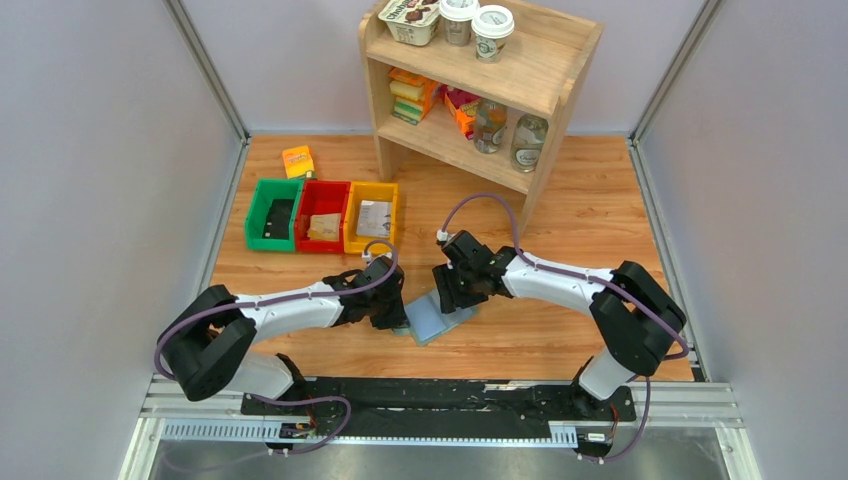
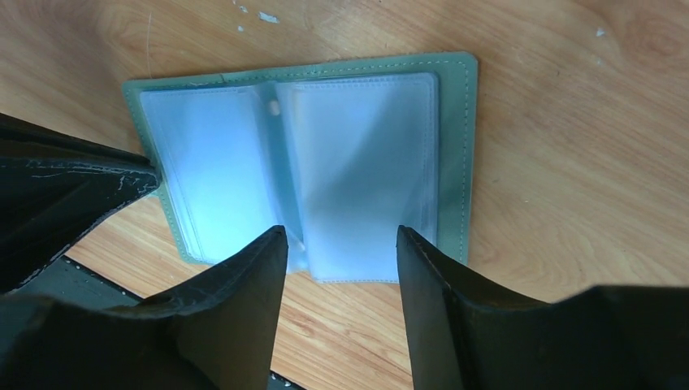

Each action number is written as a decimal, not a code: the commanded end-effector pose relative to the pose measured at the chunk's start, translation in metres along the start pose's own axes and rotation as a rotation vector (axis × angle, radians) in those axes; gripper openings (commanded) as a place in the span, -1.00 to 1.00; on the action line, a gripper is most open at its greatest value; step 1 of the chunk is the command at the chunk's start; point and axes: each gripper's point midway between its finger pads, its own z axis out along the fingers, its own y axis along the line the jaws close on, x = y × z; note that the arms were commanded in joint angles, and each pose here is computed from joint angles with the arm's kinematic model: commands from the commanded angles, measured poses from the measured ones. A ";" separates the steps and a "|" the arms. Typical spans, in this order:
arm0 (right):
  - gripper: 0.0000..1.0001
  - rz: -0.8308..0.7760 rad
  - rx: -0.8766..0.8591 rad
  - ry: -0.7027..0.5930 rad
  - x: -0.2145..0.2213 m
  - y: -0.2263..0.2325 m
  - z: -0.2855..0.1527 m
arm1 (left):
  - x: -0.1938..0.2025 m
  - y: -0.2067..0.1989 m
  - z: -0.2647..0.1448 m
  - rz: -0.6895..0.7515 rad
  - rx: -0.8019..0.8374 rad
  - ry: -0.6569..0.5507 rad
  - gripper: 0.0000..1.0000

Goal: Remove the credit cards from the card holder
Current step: Remove the credit card from the card holder.

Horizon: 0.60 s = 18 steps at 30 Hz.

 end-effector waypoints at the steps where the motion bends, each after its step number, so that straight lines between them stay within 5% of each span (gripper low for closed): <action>1: 0.06 -0.031 -0.057 -0.042 -0.017 0.016 0.000 | 0.002 -0.002 0.003 0.001 0.011 0.007 -0.68; 18: 0.29 -0.027 0.058 -0.081 -0.025 -0.004 0.004 | 0.002 -0.002 0.003 0.002 0.009 0.006 -0.69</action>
